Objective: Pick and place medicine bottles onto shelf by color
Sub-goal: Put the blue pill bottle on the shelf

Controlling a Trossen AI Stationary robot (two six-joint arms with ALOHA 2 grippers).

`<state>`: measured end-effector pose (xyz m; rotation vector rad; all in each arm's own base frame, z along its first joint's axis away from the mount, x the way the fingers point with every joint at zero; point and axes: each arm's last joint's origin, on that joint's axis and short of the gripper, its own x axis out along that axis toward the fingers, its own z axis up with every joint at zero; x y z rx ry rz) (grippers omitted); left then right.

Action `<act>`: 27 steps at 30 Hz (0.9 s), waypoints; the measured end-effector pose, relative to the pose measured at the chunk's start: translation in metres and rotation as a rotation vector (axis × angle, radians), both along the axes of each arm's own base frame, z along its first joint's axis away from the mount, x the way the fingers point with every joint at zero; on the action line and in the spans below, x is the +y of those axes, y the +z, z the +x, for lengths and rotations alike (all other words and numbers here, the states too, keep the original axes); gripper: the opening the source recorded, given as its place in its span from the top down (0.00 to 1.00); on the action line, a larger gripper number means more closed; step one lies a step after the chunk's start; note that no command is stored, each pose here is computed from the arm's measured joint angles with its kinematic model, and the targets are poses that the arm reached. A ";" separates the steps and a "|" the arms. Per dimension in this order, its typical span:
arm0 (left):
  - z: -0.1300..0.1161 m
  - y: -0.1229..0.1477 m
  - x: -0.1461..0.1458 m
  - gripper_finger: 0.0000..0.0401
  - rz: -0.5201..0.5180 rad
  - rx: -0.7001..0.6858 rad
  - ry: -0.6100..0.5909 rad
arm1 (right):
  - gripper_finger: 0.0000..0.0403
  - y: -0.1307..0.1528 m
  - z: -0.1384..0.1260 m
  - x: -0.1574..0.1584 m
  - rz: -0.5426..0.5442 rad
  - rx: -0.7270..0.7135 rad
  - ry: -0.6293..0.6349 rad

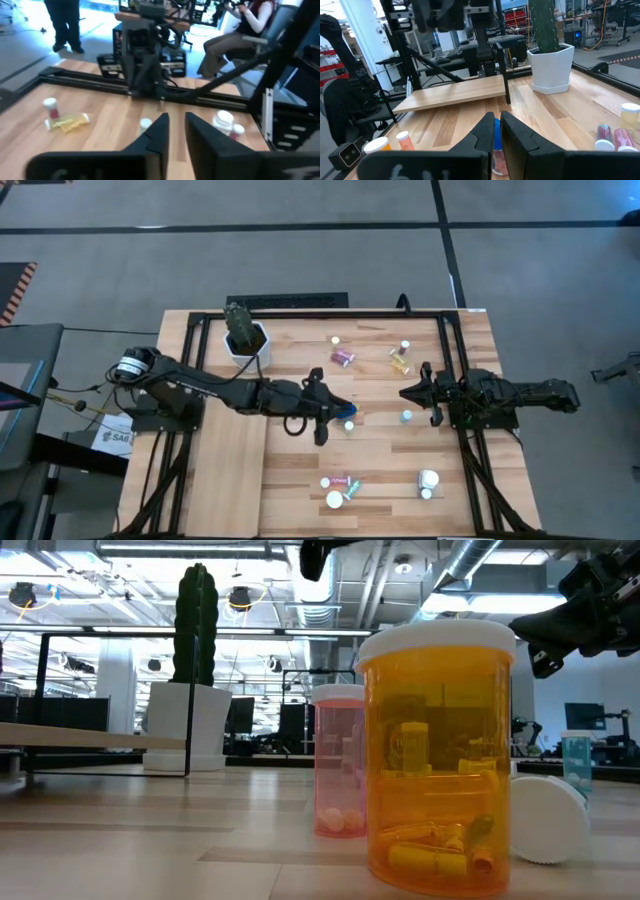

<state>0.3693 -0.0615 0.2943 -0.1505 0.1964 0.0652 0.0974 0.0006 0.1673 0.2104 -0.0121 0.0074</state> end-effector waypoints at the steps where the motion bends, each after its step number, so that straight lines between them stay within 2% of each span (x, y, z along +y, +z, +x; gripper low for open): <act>1: 0.000 0.000 0.003 0.82 0.002 -0.002 0.007 | 0.86 0.000 0.000 0.000 0.000 0.000 0.000; 6: 0.008 -0.016 0.012 0.70 0.045 0.060 0.038 | 0.86 0.000 0.000 0.000 0.000 0.000 0.000; 12: 0.021 -0.039 0.014 0.61 0.085 0.095 0.050 | 0.86 0.000 0.000 0.000 0.000 0.000 0.000; 20: 0.032 -0.066 0.022 0.54 -0.038 0.159 0.112 | 0.86 0.000 0.000 0.000 0.000 0.000 0.000; 27: 0.038 -0.099 0.024 0.52 -0.055 0.272 0.170 | 0.86 0.000 0.000 0.000 0.000 0.000 0.000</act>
